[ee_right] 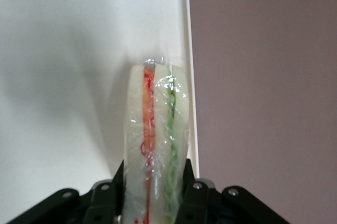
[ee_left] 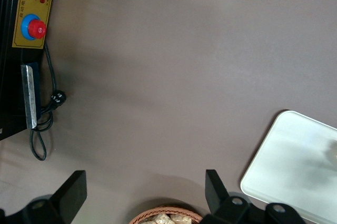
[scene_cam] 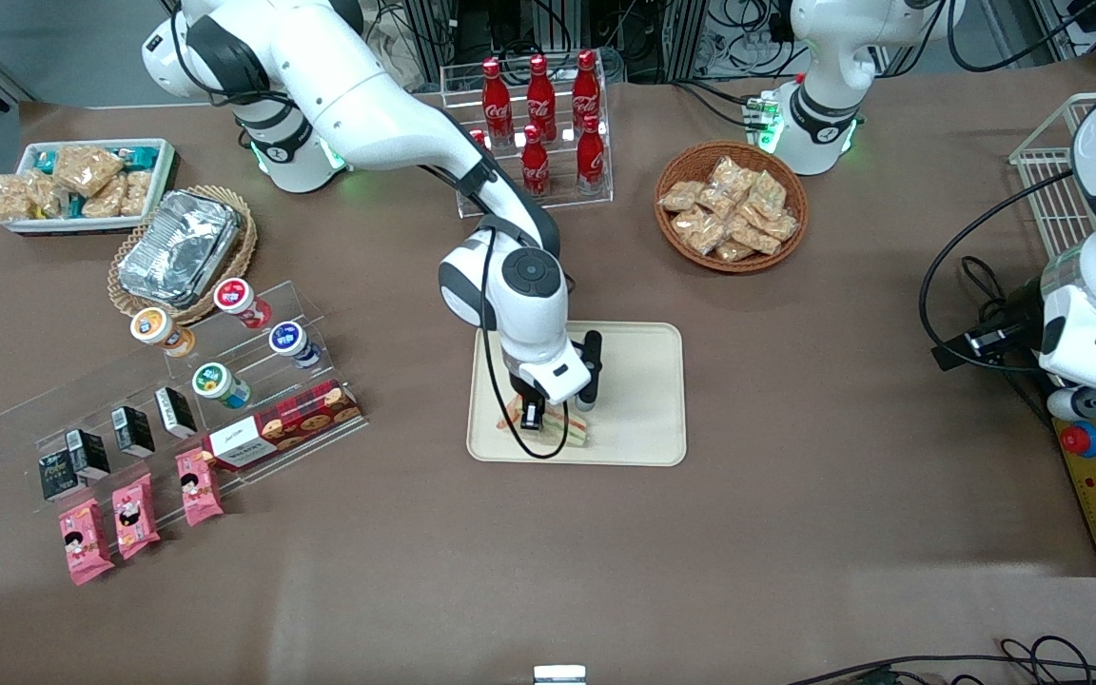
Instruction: Place sandwich on tray
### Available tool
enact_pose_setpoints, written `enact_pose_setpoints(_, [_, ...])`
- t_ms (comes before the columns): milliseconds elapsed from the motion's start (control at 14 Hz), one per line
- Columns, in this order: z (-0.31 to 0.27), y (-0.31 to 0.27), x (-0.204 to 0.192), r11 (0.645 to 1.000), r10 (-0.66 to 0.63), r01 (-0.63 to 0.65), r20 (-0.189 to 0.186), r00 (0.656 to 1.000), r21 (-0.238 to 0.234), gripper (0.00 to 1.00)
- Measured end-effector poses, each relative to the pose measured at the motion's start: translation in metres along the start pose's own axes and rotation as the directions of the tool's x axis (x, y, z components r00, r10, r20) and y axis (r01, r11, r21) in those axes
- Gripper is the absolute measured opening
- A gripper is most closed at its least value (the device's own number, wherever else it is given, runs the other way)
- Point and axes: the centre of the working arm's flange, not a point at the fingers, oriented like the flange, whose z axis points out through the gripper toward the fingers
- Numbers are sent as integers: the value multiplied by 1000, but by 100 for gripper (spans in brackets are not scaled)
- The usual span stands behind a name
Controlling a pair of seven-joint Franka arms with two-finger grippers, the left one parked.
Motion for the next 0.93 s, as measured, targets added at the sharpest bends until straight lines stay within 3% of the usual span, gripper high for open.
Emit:
enact_pose_setpoints(286, [15,-6,8,999,-12,10,-57,998,-31,46])
enact_pose_setpoints(500, [12,-11,16,999,3,-6,-75,997,-38,50])
enact_pose_setpoints(643, [4,-10,21,998,51,-55,-91,995,-43,65])
enact_pose_setpoints(857, [-18,-1,26,995,75,-83,-118,990,-59,94])
enact_pose_setpoints(929, [-29,3,25,994,82,-89,-114,990,-57,99])
